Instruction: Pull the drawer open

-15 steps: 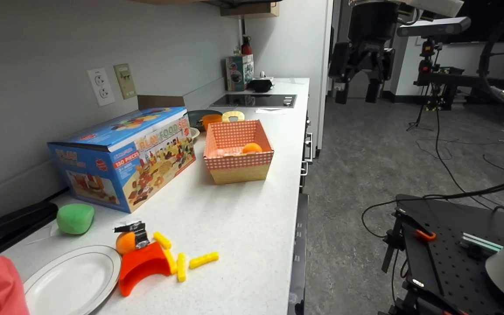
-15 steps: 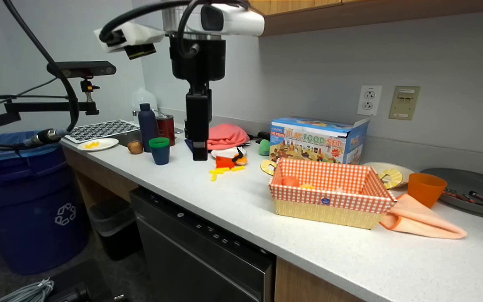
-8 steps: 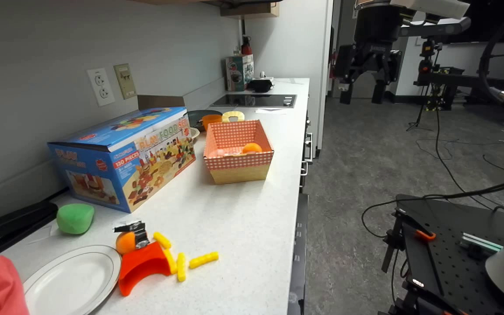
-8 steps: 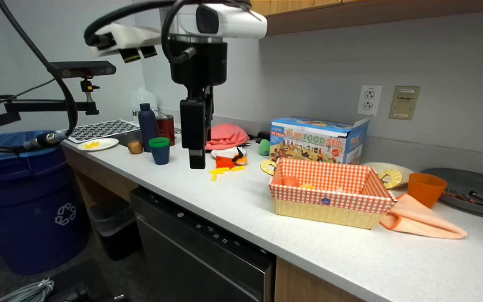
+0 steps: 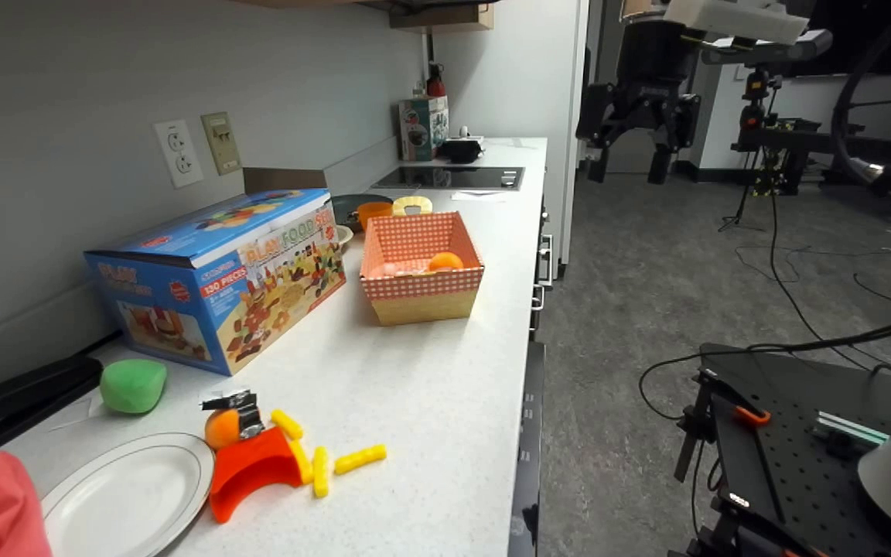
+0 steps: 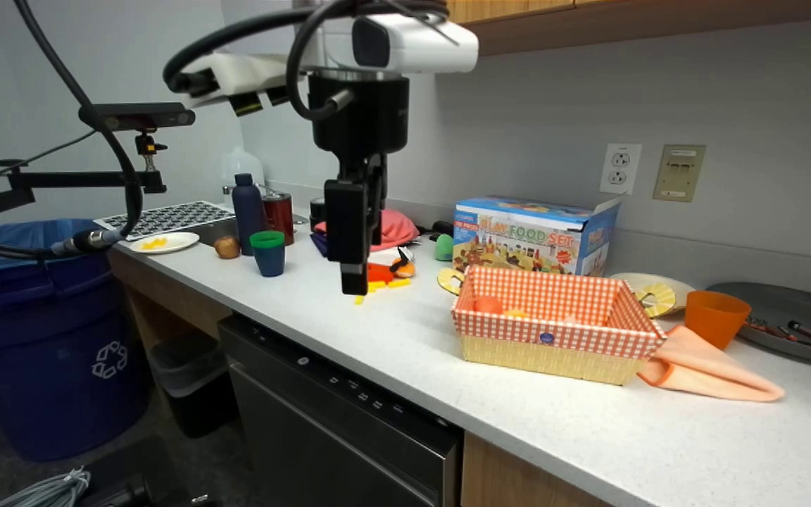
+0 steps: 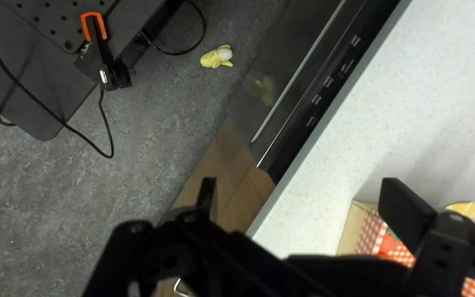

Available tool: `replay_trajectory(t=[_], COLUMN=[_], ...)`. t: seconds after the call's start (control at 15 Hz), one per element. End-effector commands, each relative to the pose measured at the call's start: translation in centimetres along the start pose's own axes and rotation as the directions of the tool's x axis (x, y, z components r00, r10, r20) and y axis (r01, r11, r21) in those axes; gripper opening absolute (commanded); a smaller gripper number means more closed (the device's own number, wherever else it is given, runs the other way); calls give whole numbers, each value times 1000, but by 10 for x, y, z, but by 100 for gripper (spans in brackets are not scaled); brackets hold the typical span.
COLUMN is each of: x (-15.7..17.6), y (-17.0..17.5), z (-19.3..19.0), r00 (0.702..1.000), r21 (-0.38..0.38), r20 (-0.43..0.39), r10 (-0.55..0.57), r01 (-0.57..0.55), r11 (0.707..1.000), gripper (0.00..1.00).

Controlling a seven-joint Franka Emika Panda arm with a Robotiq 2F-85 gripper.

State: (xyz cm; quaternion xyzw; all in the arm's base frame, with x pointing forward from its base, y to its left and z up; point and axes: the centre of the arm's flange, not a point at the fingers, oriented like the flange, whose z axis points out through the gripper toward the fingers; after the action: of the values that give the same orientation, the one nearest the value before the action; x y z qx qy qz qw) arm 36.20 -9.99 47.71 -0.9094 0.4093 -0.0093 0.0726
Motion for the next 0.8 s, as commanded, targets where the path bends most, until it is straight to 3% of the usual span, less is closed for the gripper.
replay_trajectory(t=[0.0, 0.73], x=[55, 162], y=[11, 71], z=[6, 105], r00=[987, 894], r21=[17, 4], r20=[-15, -70], r10=[157, 442], r01=[-157, -443], r11=[987, 897], gripper=[100, 100])
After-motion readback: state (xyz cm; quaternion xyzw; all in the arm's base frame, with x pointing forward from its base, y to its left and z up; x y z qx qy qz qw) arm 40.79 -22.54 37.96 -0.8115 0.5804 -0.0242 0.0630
